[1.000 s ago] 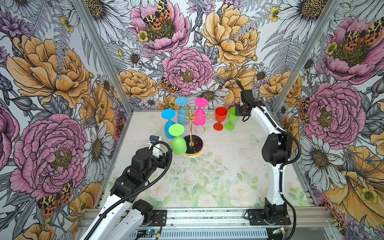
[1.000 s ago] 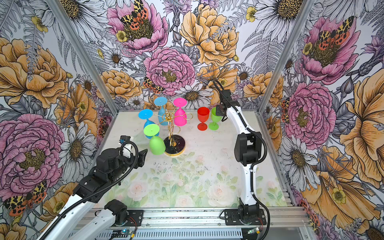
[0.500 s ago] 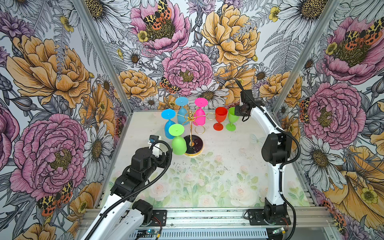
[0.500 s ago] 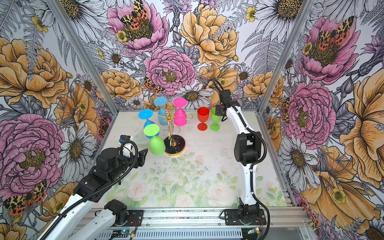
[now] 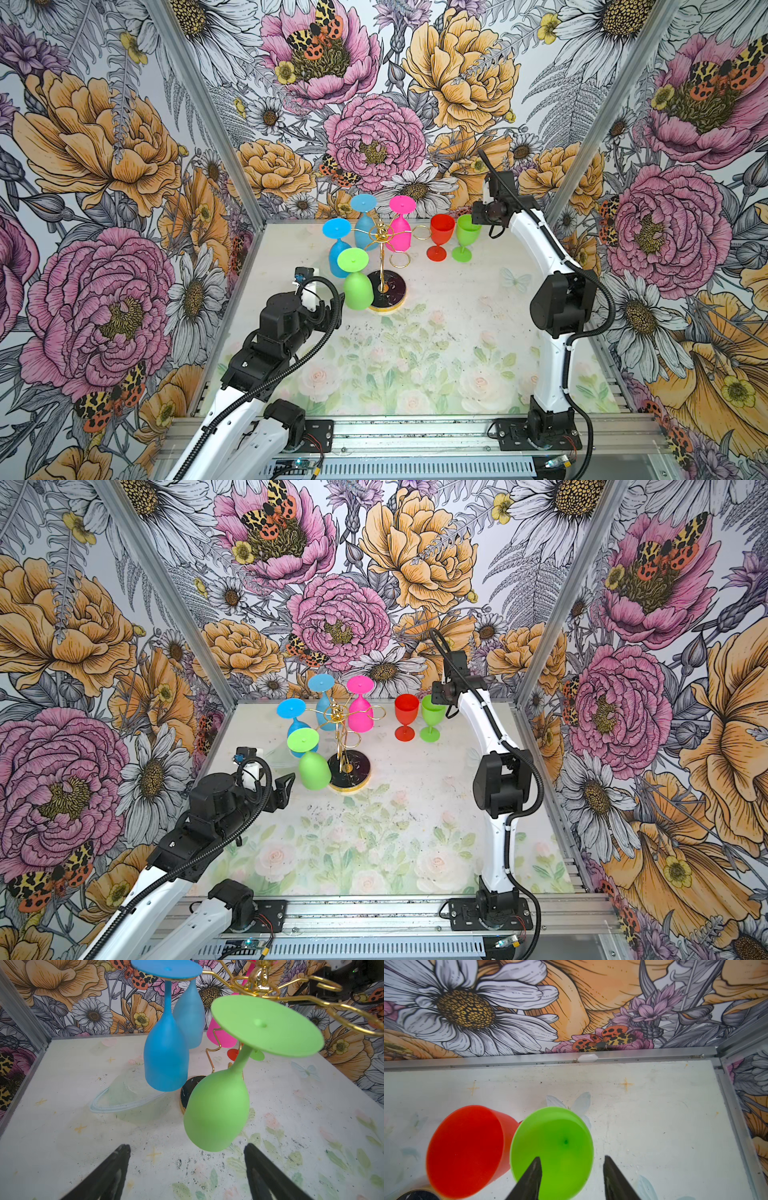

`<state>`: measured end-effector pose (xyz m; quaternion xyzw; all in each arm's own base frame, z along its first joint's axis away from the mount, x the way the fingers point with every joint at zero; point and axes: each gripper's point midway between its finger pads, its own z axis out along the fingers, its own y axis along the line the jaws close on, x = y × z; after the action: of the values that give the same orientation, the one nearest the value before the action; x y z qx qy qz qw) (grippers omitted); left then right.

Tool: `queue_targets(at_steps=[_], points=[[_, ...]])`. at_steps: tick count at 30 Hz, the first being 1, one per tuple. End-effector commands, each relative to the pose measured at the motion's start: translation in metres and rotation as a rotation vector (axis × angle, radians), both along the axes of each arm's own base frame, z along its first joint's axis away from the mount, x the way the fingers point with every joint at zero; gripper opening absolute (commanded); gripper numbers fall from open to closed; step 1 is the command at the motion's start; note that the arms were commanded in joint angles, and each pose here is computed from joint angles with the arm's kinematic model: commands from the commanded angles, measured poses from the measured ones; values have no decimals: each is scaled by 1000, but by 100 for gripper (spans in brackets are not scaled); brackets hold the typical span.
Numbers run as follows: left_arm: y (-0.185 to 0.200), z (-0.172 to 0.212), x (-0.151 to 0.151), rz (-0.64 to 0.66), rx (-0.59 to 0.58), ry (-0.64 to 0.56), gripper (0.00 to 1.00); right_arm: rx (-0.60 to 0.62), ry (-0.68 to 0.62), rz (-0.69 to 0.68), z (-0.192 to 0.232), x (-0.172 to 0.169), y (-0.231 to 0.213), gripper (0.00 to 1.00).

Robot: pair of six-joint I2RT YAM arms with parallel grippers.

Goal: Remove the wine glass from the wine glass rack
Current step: 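Open the right gripper and lift it off the green glass, then move the left gripper to the foot of the green glass hanging on the rack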

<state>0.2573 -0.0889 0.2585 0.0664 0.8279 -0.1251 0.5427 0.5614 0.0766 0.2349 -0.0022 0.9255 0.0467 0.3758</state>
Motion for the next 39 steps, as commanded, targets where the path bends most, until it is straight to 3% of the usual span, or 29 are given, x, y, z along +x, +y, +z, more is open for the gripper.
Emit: queue_targets(at_steps=[1,9,21,39], points=[[-5,10,1,-26,-92,-5,88,39,-86,108,50,-24,18,55],[-2,34,-1,-38,-229,3,89,17,-93,234,56,-89,44,59],[-11,59,-9,-87,-415,112,89,134,-171,356,40,-172,62,62],[-36,86,23,-133,-734,289,71,207,-213,360,18,-205,64,61]])
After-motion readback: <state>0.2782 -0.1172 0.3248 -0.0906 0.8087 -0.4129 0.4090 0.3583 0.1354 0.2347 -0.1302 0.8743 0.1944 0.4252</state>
